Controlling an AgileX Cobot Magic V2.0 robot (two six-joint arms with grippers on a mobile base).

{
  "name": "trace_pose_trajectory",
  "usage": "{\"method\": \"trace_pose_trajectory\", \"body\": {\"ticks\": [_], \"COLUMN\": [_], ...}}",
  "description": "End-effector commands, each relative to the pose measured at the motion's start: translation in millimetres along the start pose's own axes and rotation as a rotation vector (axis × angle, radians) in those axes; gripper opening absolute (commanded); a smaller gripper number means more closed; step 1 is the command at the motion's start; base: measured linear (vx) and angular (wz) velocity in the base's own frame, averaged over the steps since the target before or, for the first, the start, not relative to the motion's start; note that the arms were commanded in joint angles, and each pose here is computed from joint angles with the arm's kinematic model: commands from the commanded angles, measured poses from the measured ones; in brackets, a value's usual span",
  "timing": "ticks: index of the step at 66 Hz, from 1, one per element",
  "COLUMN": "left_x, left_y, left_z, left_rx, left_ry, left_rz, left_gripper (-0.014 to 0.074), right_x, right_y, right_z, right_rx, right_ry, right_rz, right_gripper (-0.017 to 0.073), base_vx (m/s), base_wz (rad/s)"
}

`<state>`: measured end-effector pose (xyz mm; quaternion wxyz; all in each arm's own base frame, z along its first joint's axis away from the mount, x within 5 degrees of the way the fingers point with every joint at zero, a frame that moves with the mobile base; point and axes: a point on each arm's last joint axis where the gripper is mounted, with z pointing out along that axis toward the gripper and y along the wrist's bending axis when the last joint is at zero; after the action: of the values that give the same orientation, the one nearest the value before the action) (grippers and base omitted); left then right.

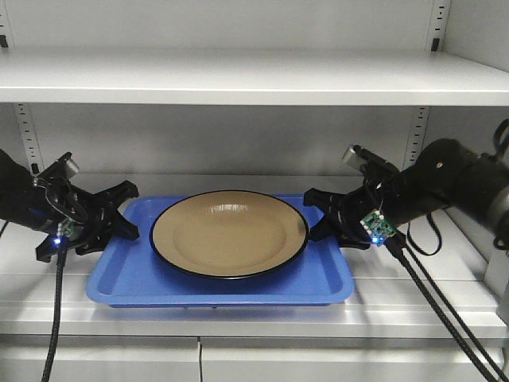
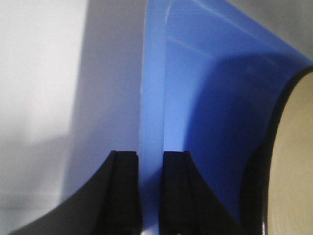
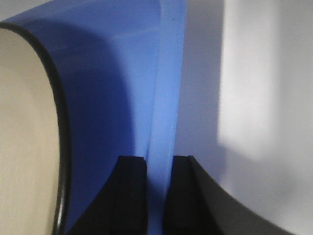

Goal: Place disk in tray to left cabinet
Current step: 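Lower the tray onto the cabinet shelf with both grippers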

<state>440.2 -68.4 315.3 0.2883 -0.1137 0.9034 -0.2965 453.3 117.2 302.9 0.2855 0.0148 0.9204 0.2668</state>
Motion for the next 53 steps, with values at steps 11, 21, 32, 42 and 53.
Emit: {"method": "trace_pose_trajectory", "body": {"ticks": [11,21,32,42,53], "left_x": [-22,-21,-25,-28,-29], "left_y": [-28.0,-25.5,-23.8,-23.8,-22.9], "left_z": [-17,-12,-12,-13,-13], "left_rx": [0.113,0.108,0.093,0.091,0.072], "left_ry": [-0.25,-0.245,-0.282,-0.322,-0.335], "left_rz": [0.057,0.054,0.066,0.072,0.124], "left_gripper": [0.0006,0.0039,0.0118,0.0222,0.0318], "right_x": [-19,-23,-26,-27,-27], "right_y": [26.4,25.4,24.0,21.6,21.2], "right_z": [-16,-15,-16,-16,-16], "right_rx": [-0.111,-0.107,-0.094,-0.063,-0.056], "right_ry": [-0.195,-0.239,-0.273,-0.288,-0.289], "right_rz": [0.011,0.013,0.003,-0.028,-0.047], "right_gripper": [-0.0002,0.0006,0.0046,0.0113,0.0221], "base_vx": [0.0,0.0,0.0,0.0,0.0], "base_wz": [0.0,0.0,0.0,0.0,0.0]}}
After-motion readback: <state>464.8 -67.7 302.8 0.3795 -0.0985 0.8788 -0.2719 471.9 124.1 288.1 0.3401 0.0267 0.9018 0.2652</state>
